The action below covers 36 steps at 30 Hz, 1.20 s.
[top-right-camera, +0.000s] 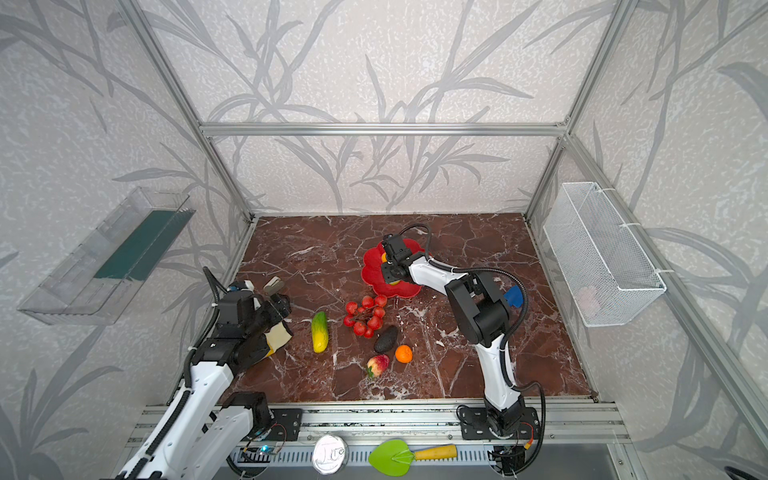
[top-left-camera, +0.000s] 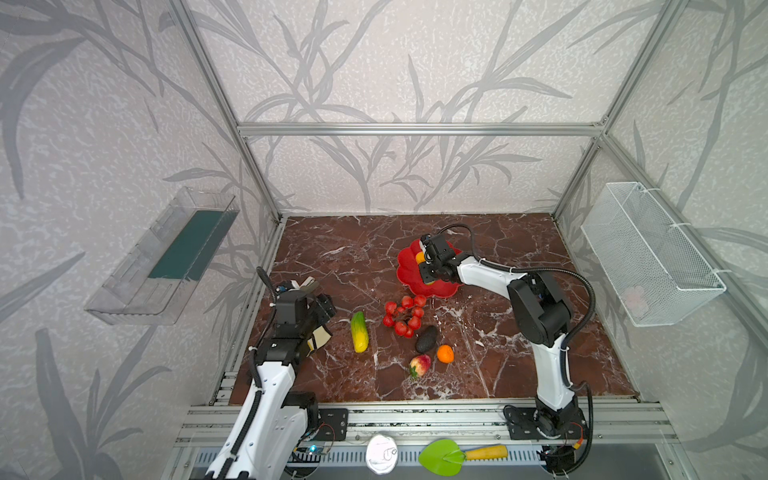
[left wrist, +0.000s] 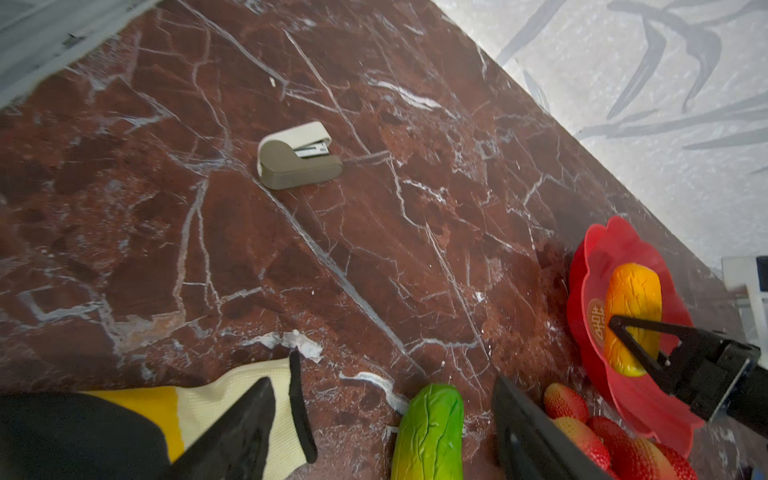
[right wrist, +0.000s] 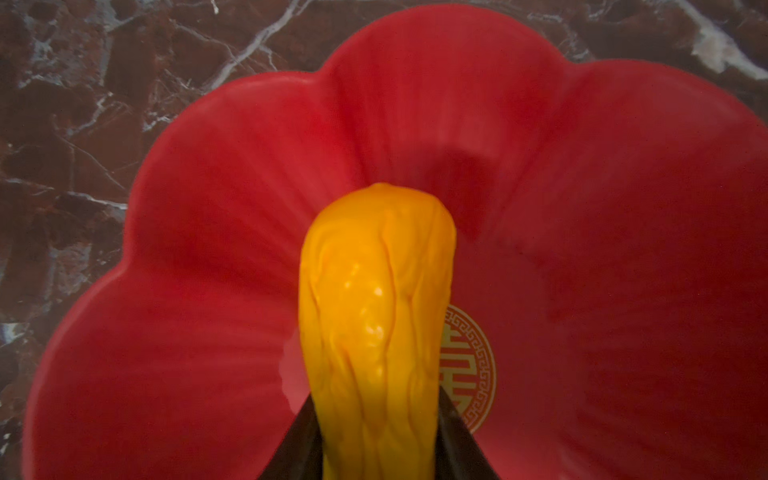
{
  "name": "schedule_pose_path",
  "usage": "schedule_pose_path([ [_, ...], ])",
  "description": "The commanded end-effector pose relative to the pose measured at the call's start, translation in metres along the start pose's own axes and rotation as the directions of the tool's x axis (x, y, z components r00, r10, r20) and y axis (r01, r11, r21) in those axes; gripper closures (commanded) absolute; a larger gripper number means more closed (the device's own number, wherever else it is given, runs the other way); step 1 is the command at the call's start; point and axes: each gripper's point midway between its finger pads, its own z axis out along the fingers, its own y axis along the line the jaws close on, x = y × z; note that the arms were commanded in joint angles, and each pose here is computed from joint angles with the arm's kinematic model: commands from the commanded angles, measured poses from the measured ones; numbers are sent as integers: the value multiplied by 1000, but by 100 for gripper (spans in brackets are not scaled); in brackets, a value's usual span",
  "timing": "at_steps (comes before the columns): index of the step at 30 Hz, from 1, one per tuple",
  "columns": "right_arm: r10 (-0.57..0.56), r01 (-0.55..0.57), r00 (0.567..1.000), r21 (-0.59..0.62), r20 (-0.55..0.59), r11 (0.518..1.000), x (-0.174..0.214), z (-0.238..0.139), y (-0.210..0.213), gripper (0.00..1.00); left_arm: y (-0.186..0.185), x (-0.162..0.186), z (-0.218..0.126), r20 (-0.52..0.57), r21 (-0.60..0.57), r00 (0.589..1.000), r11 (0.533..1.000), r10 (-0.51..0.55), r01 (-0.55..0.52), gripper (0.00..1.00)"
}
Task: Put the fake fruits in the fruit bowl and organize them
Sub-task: 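Place the yellow squash in the red bowl while the left gripper grasps the cucumber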
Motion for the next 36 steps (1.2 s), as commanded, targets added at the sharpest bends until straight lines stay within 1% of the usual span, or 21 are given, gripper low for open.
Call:
schedule_pose_path([
  [1,23,-23,1000,-12,-5,1000,-2,1,0,57,-12,16,2,-98,54,995,998,-22,28,19],
  [5,35,-35,999,-12,13,999,-8,-3,-3,47,-22,32,3,-141,86,990,996,-9,22,20],
  [9,79,-78,996,-22,45,997,-19,-14,-11,39,-30,50,2,-181,84,982,996,47,-32,20],
  [12,146,-139,984,-76,104,987,-33,-40,-20,34,-32,65,4,-215,74,974,995,76,-62,20],
  [14,174,-154,965,-114,195,981,-45,-66,-25,28,-32,75,9,-239,67,967,995,87,-73,20],
  [17,159,-113,936,-160,314,981,-51,-105,-24,13,-34,88,15,-270,71,956,993,114,-98,20],
  [19,157,-99,918,-175,364,980,-52,-129,-24,8,-34,95,19,-284,68,949,990,136,-121,20],
  [21,158,-99,914,-174,373,980,-47,-142,-26,7,-33,101,24,-302,58,941,988,152,-141,20],
  [24,174,-110,913,-188,368,976,-37,-151,-26,6,-30,108,32,-324,44,933,988,157,-150,20],
  [28,186,-121,917,-198,353,973,-22,-154,-26,6,-29,117,42,-363,31,919,987,156,-156,23],
  [30,187,-126,920,-193,344,973,-16,-154,-28,6,-29,120,46,-374,26,914,987,157,-159,26],
  [33,185,-129,927,-187,327,974,-9,-151,-29,6,-29,124,52,-388,20,908,986,158,-163,35],
  [35,186,-135,931,-178,315,975,-5,-149,-31,6,-29,125,54,-394,17,905,986,159,-165,44],
  [36,186,-135,932,-177,312,975,-4,-148,-32,6,-30,125,55,-396,17,905,986,159,-165,46],
])
